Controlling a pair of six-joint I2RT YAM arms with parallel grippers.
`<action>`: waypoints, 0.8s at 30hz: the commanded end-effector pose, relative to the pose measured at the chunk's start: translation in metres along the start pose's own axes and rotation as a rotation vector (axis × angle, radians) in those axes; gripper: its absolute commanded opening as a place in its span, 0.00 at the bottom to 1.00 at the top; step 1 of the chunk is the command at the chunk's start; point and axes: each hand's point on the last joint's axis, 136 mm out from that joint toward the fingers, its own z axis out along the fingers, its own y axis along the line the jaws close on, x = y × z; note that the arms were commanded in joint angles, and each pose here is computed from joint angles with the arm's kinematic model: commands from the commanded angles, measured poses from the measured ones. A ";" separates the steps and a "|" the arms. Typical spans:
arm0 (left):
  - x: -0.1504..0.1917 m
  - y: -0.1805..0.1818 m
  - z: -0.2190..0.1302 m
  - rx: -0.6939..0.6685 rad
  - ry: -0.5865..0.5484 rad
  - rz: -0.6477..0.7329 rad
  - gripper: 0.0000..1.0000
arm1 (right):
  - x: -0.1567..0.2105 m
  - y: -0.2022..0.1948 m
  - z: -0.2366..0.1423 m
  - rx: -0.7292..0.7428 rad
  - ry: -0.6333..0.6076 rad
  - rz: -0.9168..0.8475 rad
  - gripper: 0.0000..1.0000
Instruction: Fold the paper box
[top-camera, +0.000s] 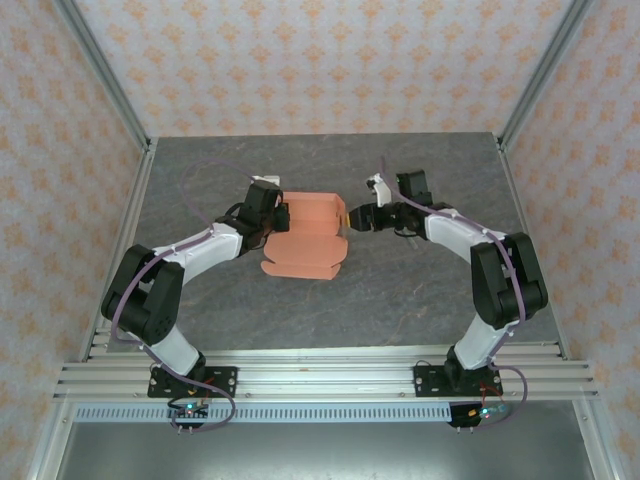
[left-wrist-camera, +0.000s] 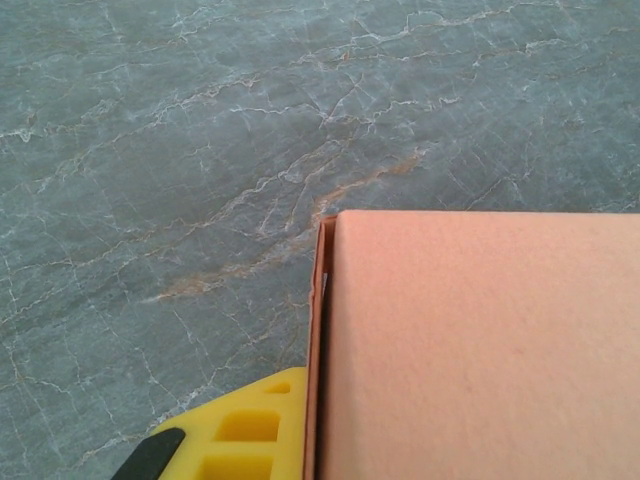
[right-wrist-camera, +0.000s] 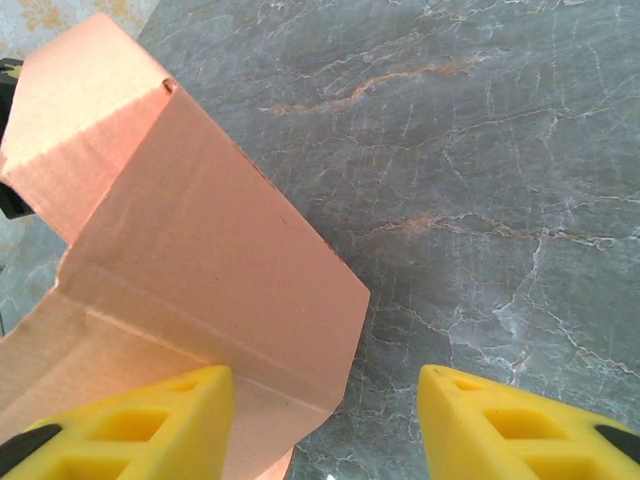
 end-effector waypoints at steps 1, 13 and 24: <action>-0.021 -0.003 -0.011 0.015 -0.042 -0.015 0.05 | -0.004 0.017 -0.001 -0.049 -0.019 -0.080 0.51; -0.020 -0.007 -0.013 0.035 -0.030 -0.005 0.05 | -0.013 0.030 0.008 -0.057 -0.030 -0.146 0.52; -0.019 -0.011 -0.014 0.059 -0.027 -0.006 0.05 | -0.028 0.032 0.013 0.012 -0.097 -0.196 0.45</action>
